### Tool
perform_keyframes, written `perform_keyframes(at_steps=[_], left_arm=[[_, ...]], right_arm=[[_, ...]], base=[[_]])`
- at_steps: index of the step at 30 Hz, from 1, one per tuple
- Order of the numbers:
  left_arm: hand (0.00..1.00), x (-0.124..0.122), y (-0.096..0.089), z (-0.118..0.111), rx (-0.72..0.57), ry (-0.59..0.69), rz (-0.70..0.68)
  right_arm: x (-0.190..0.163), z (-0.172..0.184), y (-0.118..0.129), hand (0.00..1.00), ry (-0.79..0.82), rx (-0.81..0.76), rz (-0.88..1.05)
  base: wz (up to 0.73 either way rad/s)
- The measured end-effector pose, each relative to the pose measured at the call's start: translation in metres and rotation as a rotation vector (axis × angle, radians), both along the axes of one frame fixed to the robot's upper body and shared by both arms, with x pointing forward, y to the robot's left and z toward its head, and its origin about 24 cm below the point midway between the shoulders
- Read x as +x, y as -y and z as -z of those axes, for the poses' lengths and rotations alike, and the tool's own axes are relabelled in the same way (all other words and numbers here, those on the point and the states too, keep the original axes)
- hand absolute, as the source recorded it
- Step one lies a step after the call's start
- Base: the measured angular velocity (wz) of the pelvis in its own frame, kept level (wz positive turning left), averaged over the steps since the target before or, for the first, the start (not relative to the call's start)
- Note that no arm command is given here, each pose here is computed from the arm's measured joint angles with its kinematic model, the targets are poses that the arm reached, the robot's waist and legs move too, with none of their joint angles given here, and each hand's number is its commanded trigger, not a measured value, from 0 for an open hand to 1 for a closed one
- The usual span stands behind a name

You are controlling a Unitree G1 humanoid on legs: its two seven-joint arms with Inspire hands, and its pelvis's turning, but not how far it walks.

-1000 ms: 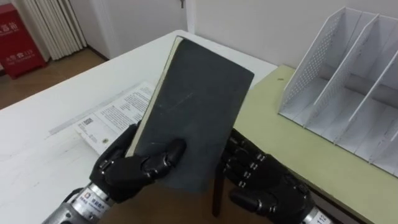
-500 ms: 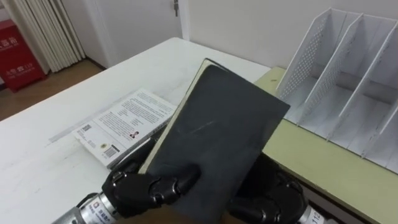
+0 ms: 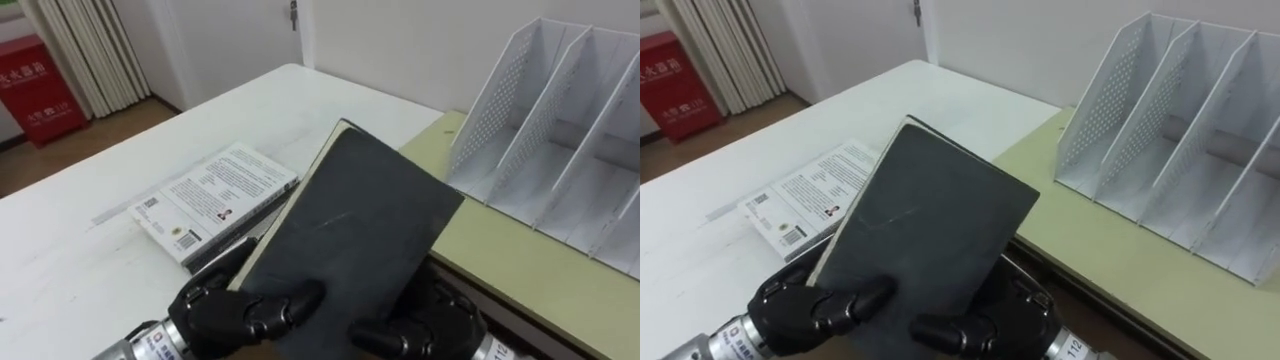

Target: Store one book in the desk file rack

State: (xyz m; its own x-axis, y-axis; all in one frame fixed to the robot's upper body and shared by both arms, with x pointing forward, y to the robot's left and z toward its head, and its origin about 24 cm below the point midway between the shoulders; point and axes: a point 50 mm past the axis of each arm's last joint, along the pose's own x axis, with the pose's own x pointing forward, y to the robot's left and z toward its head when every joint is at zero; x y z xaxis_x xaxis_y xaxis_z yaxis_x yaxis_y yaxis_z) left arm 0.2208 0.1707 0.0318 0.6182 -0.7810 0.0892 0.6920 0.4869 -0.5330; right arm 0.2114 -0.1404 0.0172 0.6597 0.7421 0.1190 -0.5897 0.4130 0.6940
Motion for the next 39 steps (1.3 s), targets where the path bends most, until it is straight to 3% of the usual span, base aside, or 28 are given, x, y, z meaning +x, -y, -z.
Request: perform_keyframes(at_steps=[25, 26, 27, 28, 39], left_arm=[[1.00, -0.007, -0.006, 0.025, -0.039, -0.135, -0.010], [0.85, -0.007, -0.006, 0.026, -0.035, -0.141, -0.010], [0.14, -0.007, -0.006, 0.027, -0.035, -0.145, -0.010], [0.00, -0.008, -0.007, 0.028, -0.035, -0.151, -0.011], [0.00, -0.011, -0.012, 0.038, -0.027, -0.169, -0.012]], right_arm=[[0.001, 0.003, 0.000, 1.00, -0.063, -0.192, 0.075], [0.001, 0.004, 0.000, 1.00, -0.060, -0.202, 0.074], [0.001, 0.004, 0.000, 1.00, -0.059, -0.207, 0.074], [0.001, 0.004, 0.001, 1.00, -0.057, -0.214, 0.073], [0.001, 0.005, 0.003, 1.00, -0.057, -0.234, 0.069]], base=[[-0.02], [0.00], [0.00], [0.00], [0.00]])
